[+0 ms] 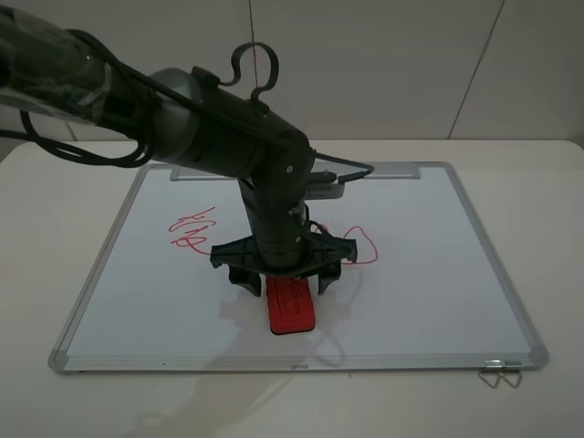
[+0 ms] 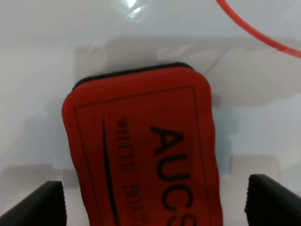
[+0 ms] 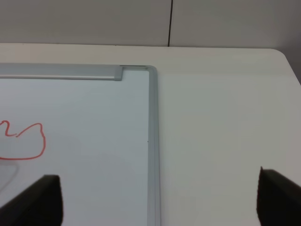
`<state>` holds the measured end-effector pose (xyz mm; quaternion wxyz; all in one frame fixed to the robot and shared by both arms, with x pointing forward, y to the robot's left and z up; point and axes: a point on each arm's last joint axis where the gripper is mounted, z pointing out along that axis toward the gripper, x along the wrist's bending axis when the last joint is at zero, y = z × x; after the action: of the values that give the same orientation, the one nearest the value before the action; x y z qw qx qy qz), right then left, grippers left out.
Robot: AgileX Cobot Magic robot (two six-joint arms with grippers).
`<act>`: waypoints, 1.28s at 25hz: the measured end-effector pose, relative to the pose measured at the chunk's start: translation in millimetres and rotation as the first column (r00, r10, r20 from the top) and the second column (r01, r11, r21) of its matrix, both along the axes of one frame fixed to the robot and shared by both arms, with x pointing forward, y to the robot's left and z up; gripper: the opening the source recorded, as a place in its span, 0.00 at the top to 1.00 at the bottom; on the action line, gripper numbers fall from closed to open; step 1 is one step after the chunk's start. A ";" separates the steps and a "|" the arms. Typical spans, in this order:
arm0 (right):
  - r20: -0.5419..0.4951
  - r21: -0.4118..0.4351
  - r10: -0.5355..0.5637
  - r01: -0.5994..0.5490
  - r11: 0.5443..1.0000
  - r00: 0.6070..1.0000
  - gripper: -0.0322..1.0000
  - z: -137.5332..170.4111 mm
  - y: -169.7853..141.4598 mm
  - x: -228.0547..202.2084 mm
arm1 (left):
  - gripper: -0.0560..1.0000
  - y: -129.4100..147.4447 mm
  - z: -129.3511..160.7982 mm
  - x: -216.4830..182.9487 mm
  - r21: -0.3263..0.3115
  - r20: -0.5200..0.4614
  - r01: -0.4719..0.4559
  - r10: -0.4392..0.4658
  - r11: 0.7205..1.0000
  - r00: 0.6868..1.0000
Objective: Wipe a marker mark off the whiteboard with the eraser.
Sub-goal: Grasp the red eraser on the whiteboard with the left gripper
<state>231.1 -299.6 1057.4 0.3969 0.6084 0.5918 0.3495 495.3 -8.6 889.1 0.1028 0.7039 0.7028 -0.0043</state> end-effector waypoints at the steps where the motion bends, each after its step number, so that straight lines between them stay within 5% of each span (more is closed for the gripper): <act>1: 0.000 0.000 0.000 0.000 1.000 1.000 0.28 0.0 0.0 0.0 | 0.23 -0.4 0.1 0.3 -0.004 0.004 0.000 0.000 1.000 1.000; 20: 0.000 0.000 0.000 0.000 1.000 1.000 0.28 0.0 0.0 0.0 | 0.23 -2.2 -12.2 0.0 -0.007 -0.019 -0.016 0.016 1.000 1.000; 25: 0.000 0.000 0.000 0.000 1.000 1.000 0.28 0.0 0.0 0.0 | 0.23 -2.2 -10.7 1.6 0.000 0.010 0.085 -0.085 0.996 0.996; 32: 0.000 0.000 0.000 0.000 1.000 1.000 0.28 0.0 0.0 0.0 | 0.23 0.5 -9.2 5.3 -0.006 0.012 0.082 -0.082 0.997 0.997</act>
<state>231.1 -299.6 1057.4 0.3969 0.6084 0.5918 0.3495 500.6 -8.1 879.9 0.1091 0.7317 0.6728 -0.0067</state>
